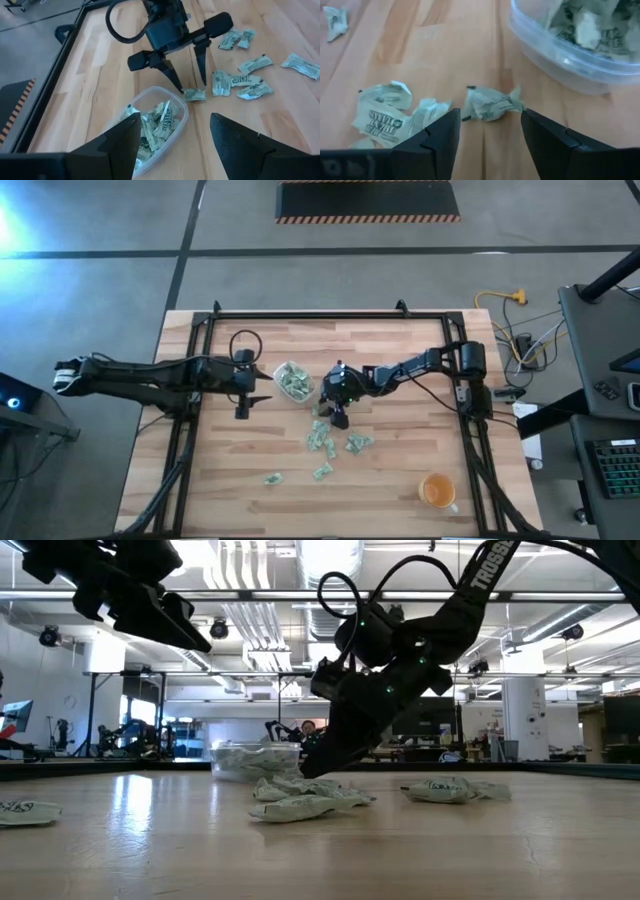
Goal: Pick and place Stevia / Truvia into bins
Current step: Put the stevia packet into the transparent bin
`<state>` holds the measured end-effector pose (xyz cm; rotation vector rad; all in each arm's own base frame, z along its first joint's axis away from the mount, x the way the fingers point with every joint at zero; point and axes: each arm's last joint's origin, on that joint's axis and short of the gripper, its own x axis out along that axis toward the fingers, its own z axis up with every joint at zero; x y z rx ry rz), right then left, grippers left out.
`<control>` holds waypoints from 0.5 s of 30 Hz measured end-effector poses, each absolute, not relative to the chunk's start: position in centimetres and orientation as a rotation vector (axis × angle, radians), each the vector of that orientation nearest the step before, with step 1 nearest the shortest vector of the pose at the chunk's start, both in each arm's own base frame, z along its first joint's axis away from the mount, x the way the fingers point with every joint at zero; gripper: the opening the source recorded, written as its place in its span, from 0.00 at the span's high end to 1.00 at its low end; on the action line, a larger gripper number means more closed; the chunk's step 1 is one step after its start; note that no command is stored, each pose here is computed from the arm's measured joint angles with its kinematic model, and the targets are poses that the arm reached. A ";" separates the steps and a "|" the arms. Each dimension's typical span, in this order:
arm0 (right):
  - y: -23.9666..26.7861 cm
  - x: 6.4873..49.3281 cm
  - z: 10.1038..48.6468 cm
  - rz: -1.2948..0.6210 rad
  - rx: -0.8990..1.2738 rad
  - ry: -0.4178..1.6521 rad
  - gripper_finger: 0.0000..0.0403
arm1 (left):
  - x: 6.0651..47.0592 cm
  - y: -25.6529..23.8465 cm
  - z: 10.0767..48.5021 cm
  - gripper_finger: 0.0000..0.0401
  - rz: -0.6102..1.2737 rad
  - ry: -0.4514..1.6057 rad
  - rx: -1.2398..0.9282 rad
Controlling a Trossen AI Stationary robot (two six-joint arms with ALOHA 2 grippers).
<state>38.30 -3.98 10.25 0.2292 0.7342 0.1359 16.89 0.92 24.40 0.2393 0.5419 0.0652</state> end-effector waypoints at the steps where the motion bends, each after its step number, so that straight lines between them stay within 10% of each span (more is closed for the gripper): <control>1: -4.0 38.3 10.3 0.136 0.229 0.732 0.50 | 16.9 0.9 24.4 0.45 0.065 0.542 0.239; 15: -4.3 38.3 10.2 0.043 0.254 0.734 0.57 | 17.0 0.9 24.3 0.45 0.065 0.545 0.239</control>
